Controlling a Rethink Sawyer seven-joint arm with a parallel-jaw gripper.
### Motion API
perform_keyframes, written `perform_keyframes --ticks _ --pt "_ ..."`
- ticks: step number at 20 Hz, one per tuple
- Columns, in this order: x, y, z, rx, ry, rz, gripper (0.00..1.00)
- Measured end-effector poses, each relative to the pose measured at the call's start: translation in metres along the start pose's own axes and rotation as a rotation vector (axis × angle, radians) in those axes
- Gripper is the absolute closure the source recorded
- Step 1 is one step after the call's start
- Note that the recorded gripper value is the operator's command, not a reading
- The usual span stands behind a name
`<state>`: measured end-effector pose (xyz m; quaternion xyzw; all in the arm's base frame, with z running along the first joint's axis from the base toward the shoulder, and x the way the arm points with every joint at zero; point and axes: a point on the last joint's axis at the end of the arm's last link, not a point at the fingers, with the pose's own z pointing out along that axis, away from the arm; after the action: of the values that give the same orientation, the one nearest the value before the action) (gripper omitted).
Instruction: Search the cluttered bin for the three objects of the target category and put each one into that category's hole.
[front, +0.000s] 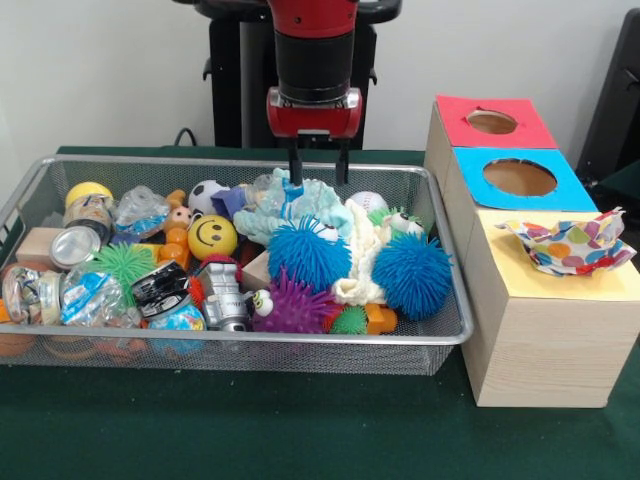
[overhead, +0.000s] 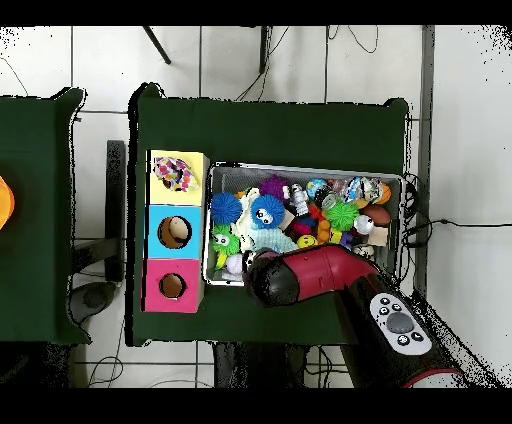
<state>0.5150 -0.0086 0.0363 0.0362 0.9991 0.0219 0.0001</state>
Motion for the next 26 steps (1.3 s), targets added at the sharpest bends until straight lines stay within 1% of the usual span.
perform_keyframes --ticks 3,7,11,14,21,26 --pt "0.004 0.002 0.006 -0.007 0.013 -0.002 0.00" --pt "0.010 0.006 0.015 -0.010 0.026 -0.024 0.00" --pt "0.006 0.010 0.017 -0.002 0.001 -0.057 0.00" --pt "0.008 0.010 0.018 0.009 -0.002 -0.073 0.00" --pt "0.008 0.007 0.010 0.028 -0.015 -0.083 0.00" --pt "0.014 -0.002 -0.006 0.043 -0.024 -0.077 0.00"
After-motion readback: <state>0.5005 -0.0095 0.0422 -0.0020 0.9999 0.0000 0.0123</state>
